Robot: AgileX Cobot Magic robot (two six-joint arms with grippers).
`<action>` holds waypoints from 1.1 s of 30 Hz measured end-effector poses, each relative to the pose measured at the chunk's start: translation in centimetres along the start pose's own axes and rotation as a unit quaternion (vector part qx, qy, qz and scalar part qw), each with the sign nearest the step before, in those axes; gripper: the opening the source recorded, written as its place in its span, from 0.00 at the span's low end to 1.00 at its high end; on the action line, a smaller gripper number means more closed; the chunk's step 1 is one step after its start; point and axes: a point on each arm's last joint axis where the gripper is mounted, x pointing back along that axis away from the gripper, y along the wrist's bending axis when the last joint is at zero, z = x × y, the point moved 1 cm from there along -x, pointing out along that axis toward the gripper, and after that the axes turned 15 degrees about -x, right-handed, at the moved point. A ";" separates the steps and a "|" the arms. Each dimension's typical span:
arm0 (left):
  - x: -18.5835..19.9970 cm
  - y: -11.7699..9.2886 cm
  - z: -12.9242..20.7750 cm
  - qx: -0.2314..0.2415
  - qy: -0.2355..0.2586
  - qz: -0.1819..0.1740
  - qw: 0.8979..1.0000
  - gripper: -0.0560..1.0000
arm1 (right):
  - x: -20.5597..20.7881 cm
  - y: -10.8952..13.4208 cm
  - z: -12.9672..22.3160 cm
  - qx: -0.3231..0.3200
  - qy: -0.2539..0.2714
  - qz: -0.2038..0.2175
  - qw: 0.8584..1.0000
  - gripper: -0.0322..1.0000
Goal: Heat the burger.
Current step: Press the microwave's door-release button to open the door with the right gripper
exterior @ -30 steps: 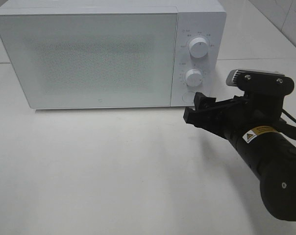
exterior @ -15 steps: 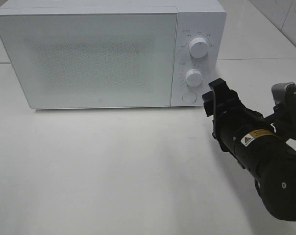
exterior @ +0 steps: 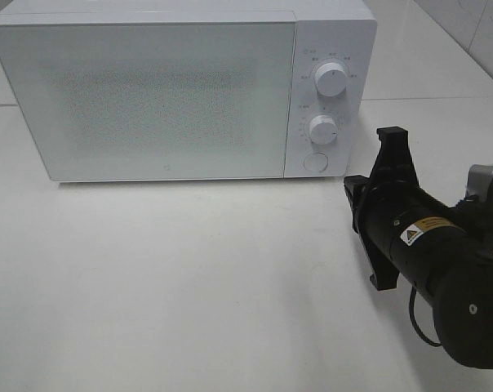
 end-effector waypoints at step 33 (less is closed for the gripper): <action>0.0 0.0 0.0 0.000 0.000 0.000 1.000 0.99 | -9.6 -1.9 0.6 -0.029 -0.027 0.008 0.999 0.04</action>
